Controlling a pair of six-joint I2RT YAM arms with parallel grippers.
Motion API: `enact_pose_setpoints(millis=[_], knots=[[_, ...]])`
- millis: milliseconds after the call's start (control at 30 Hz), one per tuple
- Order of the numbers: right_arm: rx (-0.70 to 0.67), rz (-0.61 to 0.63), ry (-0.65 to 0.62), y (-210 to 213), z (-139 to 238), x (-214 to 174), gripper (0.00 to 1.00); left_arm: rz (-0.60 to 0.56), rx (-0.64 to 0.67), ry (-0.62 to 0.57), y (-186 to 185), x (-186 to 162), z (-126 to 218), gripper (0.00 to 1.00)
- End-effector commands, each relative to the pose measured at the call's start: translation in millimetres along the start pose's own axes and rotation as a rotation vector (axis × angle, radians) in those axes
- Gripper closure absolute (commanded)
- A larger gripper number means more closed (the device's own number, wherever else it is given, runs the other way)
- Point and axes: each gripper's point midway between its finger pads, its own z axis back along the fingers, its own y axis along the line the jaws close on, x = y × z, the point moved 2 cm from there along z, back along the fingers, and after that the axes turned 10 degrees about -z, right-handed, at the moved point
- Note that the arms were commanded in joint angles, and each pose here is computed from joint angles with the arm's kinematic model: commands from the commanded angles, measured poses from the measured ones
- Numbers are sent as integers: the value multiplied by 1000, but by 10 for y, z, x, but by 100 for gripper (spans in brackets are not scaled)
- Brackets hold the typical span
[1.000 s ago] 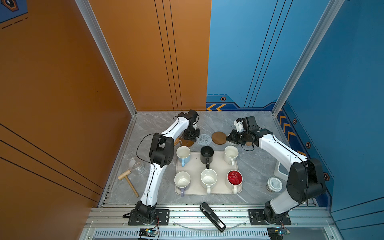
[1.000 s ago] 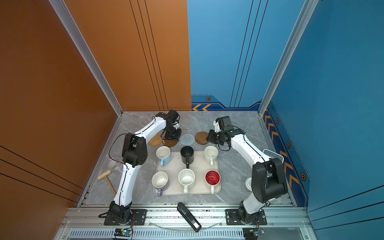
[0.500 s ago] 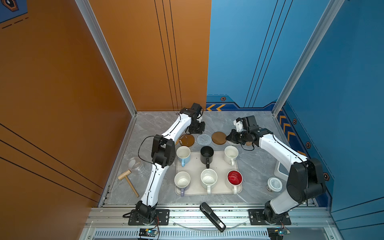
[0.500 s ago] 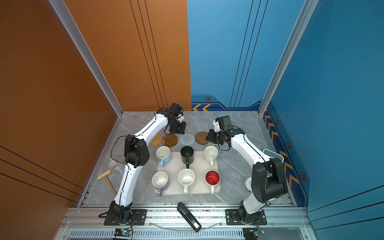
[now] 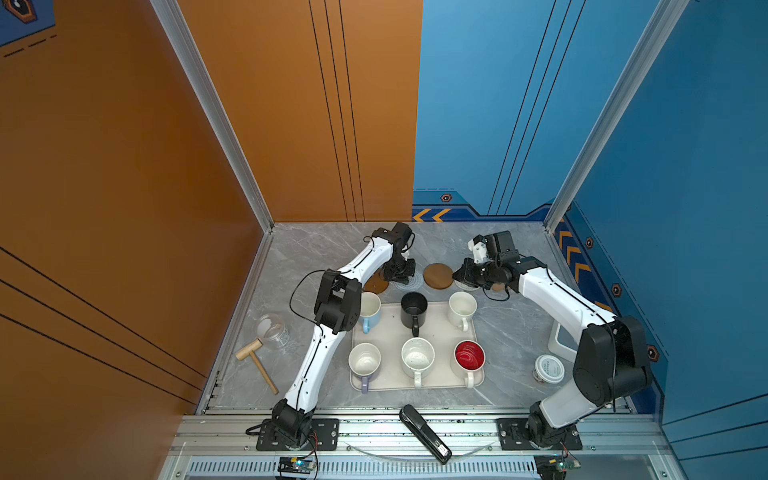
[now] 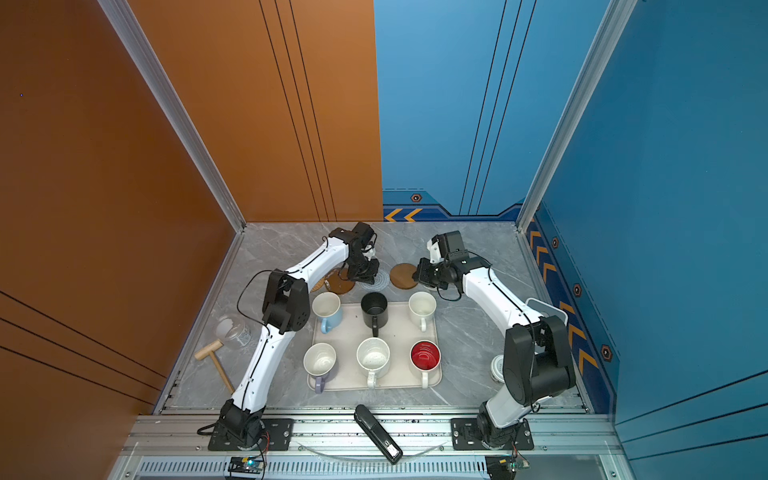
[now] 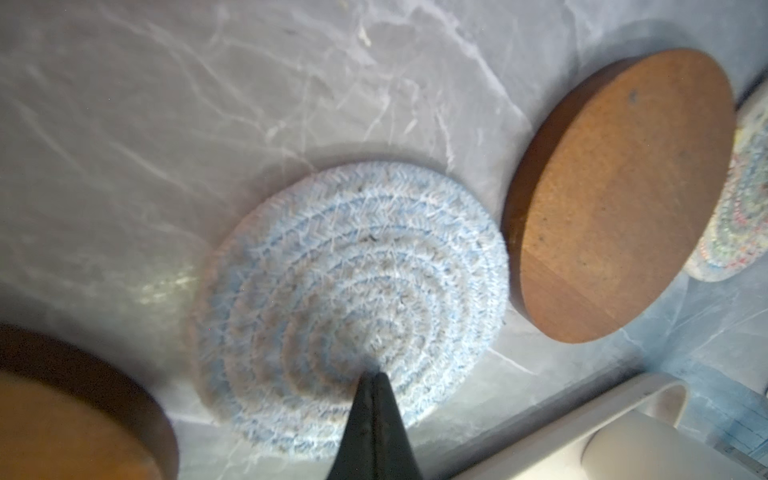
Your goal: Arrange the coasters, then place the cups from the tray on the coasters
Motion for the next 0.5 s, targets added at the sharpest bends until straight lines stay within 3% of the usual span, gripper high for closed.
enact_pose_setpoints(millis=[0,467], knots=[[-3,7,7,-13,22,-11,98,20,48,44,83,-144,-16,100],[0,9,7,-12,15,3,98,31,71,25,146,-195,8,100]])
